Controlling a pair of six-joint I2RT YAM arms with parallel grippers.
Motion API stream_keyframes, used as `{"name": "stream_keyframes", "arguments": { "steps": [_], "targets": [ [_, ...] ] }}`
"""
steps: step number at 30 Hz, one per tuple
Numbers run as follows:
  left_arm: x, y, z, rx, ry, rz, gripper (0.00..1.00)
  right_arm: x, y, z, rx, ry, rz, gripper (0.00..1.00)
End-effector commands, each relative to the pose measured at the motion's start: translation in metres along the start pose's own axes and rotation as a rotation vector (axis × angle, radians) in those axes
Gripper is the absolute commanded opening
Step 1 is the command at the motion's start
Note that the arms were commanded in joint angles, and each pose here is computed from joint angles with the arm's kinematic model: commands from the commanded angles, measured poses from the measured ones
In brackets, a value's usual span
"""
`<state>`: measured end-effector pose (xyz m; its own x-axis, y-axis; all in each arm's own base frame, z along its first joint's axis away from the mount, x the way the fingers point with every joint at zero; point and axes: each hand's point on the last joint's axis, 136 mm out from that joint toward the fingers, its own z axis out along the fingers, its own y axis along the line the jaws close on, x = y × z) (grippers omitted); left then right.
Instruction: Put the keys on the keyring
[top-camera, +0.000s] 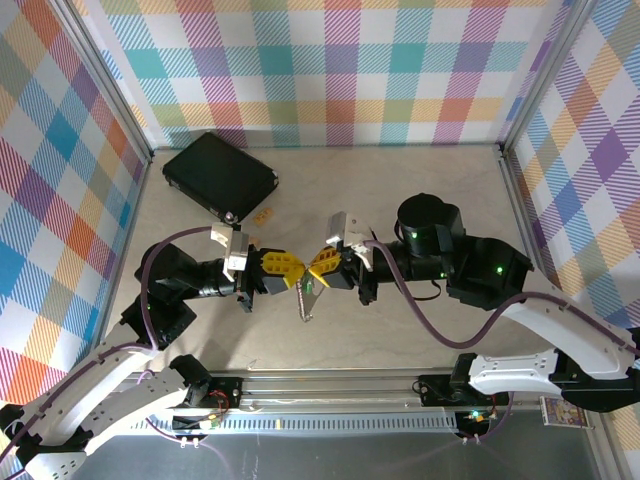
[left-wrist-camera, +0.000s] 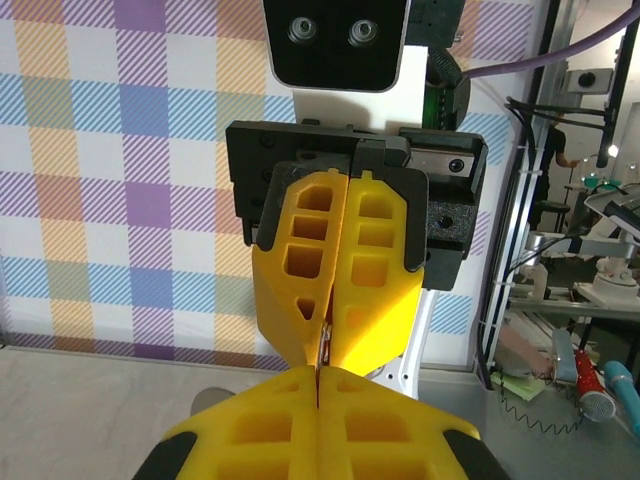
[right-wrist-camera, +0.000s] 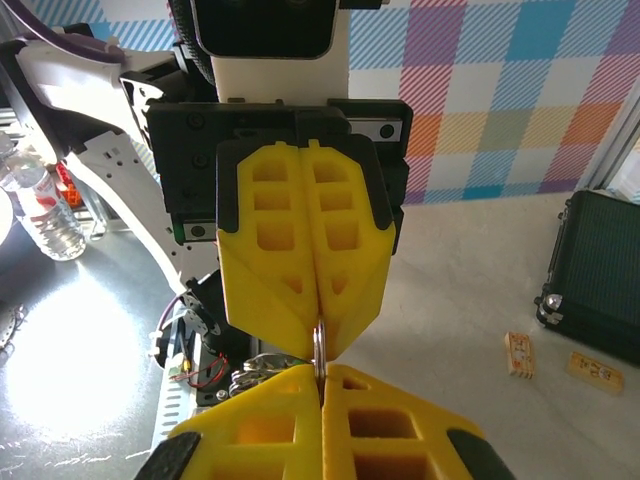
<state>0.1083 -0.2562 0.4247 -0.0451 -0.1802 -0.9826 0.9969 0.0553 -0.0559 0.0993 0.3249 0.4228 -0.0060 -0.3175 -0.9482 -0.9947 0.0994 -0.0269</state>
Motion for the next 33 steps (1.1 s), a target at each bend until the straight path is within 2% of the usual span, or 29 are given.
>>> {"name": "stream_keyframes", "arguments": {
  "steps": [1, 3, 5, 9, 12, 17, 22, 28, 33],
  "targets": [
    [0.004, 0.002, -0.005, -0.04, 0.026, 0.061, 0.02, 0.007, -0.007, 0.002, 0.027, 0.07, -0.034, 0.0],
    [0.021, 0.01, -0.007, -0.084, 0.12, 0.079, 0.14, 0.017, -0.01, 0.003, 0.038, 0.139, -0.052, 0.0],
    [0.034, 0.014, -0.01, -0.103, 0.202, 0.093, 0.2, 0.025, -0.012, 0.004, 0.037, 0.204, -0.07, 0.0],
    [0.049, 0.017, -0.014, -0.115, 0.321, 0.104, 0.23, 0.034, -0.014, 0.005, 0.026, 0.299, -0.107, 0.0],
    [0.055, 0.02, -0.014, -0.118, 0.369, 0.108, 0.23, 0.041, -0.015, 0.01, 0.009, 0.35, -0.12, 0.0],
    [0.058, 0.023, -0.01, -0.108, 0.377, 0.098, 0.17, 0.051, -0.016, 0.018, -0.019, 0.412, -0.135, 0.0],
    [0.059, 0.025, -0.007, -0.107, 0.371, 0.093, 0.14, 0.052, -0.011, 0.021, -0.054, 0.414, -0.137, 0.0],
    [0.061, 0.025, -0.004, -0.091, 0.374, 0.084, 0.0, 0.054, -0.008, 0.023, -0.074, 0.418, -0.132, 0.0],
    [0.046, 0.021, -0.003, -0.085, 0.316, 0.094, 0.0, 0.047, -0.008, 0.021, -0.062, 0.387, -0.117, 0.0]
  ]
}}
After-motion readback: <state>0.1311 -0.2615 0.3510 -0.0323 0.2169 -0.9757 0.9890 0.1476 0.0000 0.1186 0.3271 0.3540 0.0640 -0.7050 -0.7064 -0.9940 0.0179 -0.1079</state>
